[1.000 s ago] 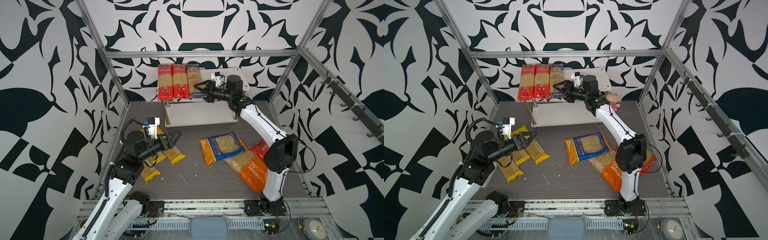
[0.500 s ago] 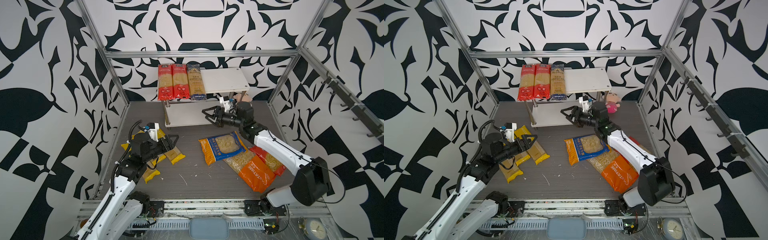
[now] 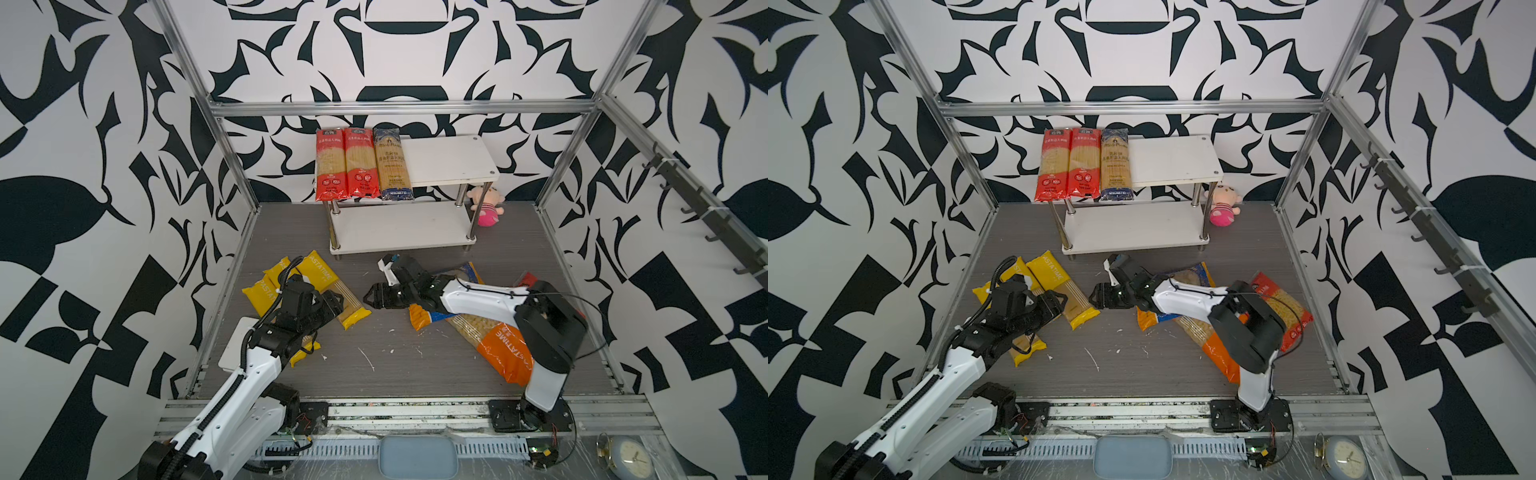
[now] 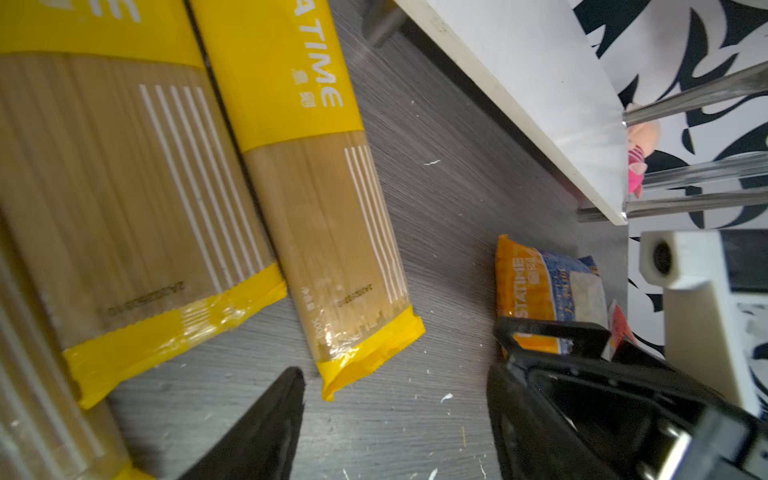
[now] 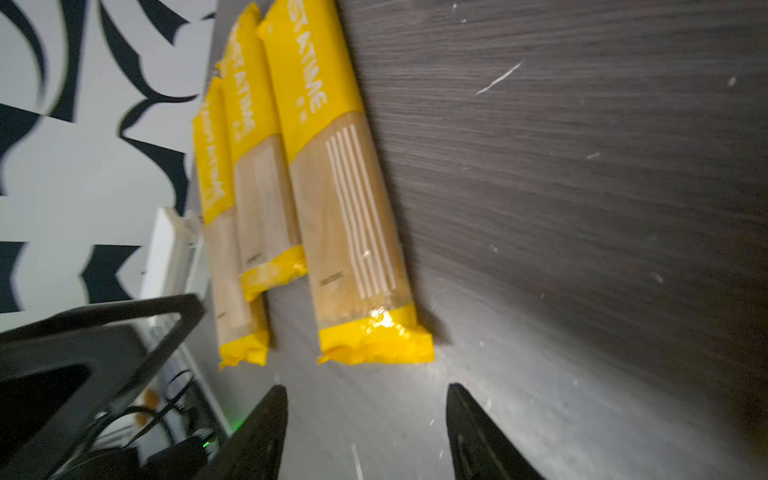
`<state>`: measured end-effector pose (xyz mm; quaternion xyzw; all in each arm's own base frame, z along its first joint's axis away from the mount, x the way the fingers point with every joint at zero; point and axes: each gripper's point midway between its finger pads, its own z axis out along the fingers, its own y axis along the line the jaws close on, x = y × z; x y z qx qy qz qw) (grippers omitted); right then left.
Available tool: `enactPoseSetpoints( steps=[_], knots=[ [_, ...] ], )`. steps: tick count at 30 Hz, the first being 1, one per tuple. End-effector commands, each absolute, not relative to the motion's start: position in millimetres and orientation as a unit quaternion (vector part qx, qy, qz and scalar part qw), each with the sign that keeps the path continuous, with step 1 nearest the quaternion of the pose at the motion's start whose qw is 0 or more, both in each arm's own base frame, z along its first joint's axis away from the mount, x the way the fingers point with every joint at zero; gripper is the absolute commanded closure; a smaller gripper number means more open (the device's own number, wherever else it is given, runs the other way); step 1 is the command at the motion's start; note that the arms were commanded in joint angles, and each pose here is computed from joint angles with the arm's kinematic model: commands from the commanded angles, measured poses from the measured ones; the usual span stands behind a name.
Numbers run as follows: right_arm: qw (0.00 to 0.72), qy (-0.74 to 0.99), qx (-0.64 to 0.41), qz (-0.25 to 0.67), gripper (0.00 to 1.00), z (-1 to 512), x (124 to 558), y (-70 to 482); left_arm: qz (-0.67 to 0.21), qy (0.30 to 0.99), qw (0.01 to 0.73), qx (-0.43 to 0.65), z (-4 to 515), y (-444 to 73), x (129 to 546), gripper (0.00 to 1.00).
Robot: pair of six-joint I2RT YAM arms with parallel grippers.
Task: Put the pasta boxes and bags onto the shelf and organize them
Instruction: 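Move the right gripper down to a yellow PASTATIME bag while the left gripper reaches, then close the right gripper on the yellow PASTATIME bag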
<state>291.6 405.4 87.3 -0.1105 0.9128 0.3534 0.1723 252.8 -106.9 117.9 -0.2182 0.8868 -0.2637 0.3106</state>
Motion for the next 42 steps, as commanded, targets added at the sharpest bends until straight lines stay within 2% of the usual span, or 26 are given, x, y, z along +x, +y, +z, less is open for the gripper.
enactPoseSetpoints(
  steps=[1, 7, 10, 12, 18, 23, 27, 32, 33, 35, 38, 42],
  knots=[
    [0.204, 0.912, -0.161, 0.316, 0.35, 95, 305, 420, -0.230, 0.892, 0.306, -0.239, 102, -92, 245, 0.27],
    [0.168, 0.914, -0.186, 0.319, 0.35, 69, 306, 448, -0.233, 0.891, 0.306, -0.240, 99, -93, 245, 0.27],
    [0.148, 0.912, -0.198, 0.327, 0.38, 59, 304, 459, -0.235, 0.891, 0.307, -0.239, 101, -94, 247, 0.27],
    [0.142, 0.911, -0.202, 0.330, 0.45, 56, 303, 462, -0.236, 0.891, 0.307, -0.235, 107, -95, 248, 0.27],
    [0.123, 0.908, -0.209, 0.340, 0.75, 58, 290, 458, -0.228, 0.887, 0.332, -0.225, 126, -90, 248, 0.27],
    [0.108, 0.909, -0.195, 0.354, 0.87, 64, 268, 439, -0.234, 0.886, 0.331, -0.223, 128, -92, 248, 0.27],
    [0.088, 0.915, -0.160, 0.359, 0.90, 60, 242, 410, -0.246, 0.888, 0.322, -0.216, 128, -97, 246, 0.27],
    [0.054, 0.924, -0.129, 0.355, 0.89, 52, 186, 373, -0.263, 0.887, 0.311, -0.218, 121, -102, 243, 0.27],
    [0.048, 0.925, -0.130, 0.354, 0.86, 51, 177, 369, -0.268, 0.886, 0.308, -0.218, 118, -104, 243, 0.27],
    [0.043, 0.921, -0.130, 0.364, 0.73, 58, 164, 365, -0.277, 0.887, 0.297, -0.219, 110, -109, 242, 0.27],
    [0.059, 0.915, -0.123, 0.379, 0.58, 72, 170, 365, -0.291, 0.890, 0.276, -0.218, 97, -117, 243, 0.28],
    [0.090, 0.917, -0.107, 0.374, 0.50, 78, 214, 366, -0.311, 0.895, 0.244, -0.205, 85, -133, 240, 0.30]
  ],
)
